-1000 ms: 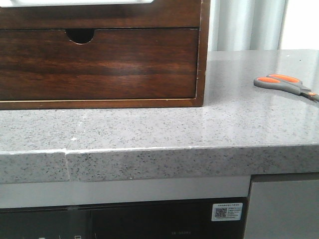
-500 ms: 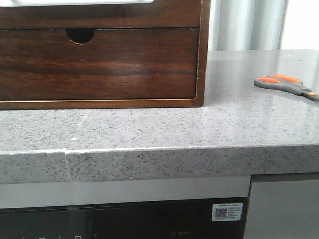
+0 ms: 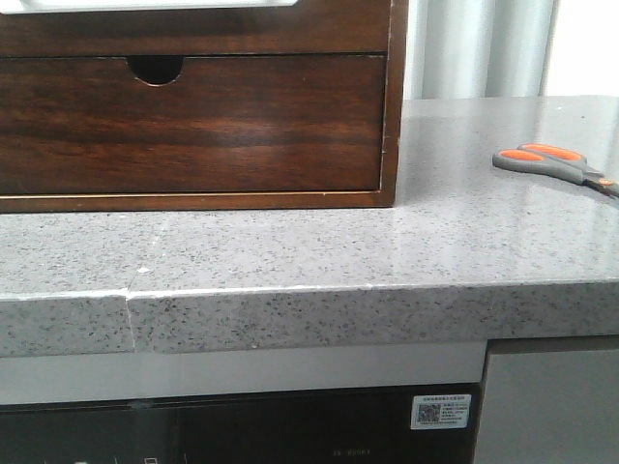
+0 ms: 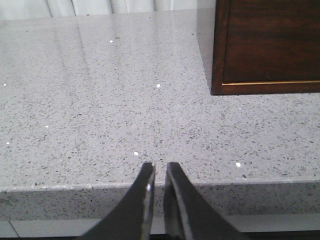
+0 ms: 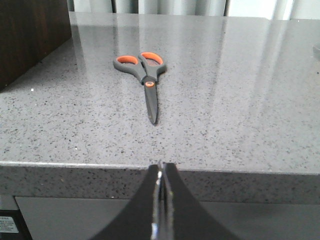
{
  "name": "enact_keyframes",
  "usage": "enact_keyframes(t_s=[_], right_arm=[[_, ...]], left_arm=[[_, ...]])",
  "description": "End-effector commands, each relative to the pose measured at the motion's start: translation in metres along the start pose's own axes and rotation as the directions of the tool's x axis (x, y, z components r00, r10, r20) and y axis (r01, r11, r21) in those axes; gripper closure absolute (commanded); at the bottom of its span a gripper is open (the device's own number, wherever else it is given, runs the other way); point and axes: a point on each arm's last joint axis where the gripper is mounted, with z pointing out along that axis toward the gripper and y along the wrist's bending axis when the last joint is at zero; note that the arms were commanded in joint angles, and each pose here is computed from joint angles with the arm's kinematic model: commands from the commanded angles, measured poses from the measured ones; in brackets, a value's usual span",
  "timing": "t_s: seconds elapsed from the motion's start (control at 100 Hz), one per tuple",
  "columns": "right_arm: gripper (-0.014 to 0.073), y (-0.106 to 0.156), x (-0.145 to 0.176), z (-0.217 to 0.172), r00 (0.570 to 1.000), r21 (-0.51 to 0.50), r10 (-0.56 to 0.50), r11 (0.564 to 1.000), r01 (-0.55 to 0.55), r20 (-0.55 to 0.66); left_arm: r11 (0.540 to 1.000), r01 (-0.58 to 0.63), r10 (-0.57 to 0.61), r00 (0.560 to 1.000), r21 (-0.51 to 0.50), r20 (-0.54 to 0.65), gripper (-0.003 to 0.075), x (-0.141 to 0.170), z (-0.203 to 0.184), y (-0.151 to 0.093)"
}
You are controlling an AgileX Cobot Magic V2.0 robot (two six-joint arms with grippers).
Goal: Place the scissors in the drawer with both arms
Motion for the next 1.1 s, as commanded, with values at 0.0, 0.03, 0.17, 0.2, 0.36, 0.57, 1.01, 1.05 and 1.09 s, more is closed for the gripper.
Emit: enact_keyframes(t_s=[0.0, 0.03, 0.17, 0.2, 0.36, 0.57, 1.01, 1.05, 1.09], right_arm=[[0.0701, 0.0, -0.006, -0.001, 0.993, 0.005, -0.022, 1.0, 0.022, 0.113], [0.0701, 0.0, -0.007, -0.001, 0.992, 0.004, -0.022, 1.0, 0.022, 0.124], [0.0701, 0.001, -0.012, -0.002, 0.984, 0.001, -0.022, 1.0, 0.022, 0.178], [0.0701, 0.001, -0.013, -0.002, 0.982, 0.001, -0.022, 1.0, 0.022, 0.189], [0.0701, 0.001, -0.014, -0.002, 0.98, -0.003, -0.007, 1.0, 0.008, 0.201], [0.0701, 0.001, -0.023, -0.005, 0.967, -0.026, 0.083, 0.996, -0.079, 0.241], [0.0701, -0.001, -0.081, -0.002, 0.987, -0.04, 0.162, 0.986, -0.162, 0.006], [0.0701, -0.001, -0.085, 0.001, 0.985, -0.042, 0.174, 0.984, -0.174, -0.012], [0.0701, -0.002, -0.091, 0.004, 0.985, -0.041, 0.174, 0.984, -0.174, -0.022]], left_arm=[[1.0, 0.008, -0.008, 0.994, 0.002, 0.11, 0.0717, -0.005, -0.002, 0.0], [1.0, 0.008, -0.008, 0.994, 0.002, 0.112, 0.0717, -0.005, -0.002, 0.0], [1.0, 0.008, -0.008, 0.99, 0.002, 0.139, 0.0717, -0.007, -0.002, 0.0], [1.0, 0.008, -0.008, 0.989, 0.003, 0.148, 0.0717, -0.008, -0.002, 0.0], [1.0, 0.008, -0.009, 0.969, 0.004, 0.247, 0.0717, -0.017, -0.004, -0.001], [0.992, 0.117, -0.123, 0.89, 0.041, 0.439, 0.0717, -0.035, -0.01, 0.001], [0.996, 0.082, -0.09, 0.96, 0.038, 0.265, 0.0717, -0.109, -0.027, 0.005], [0.996, 0.083, -0.09, 0.956, 0.038, 0.28, 0.0717, -0.116, -0.026, 0.005], [0.996, 0.083, -0.09, 0.952, 0.037, 0.292, 0.0717, -0.12, -0.024, 0.006]])
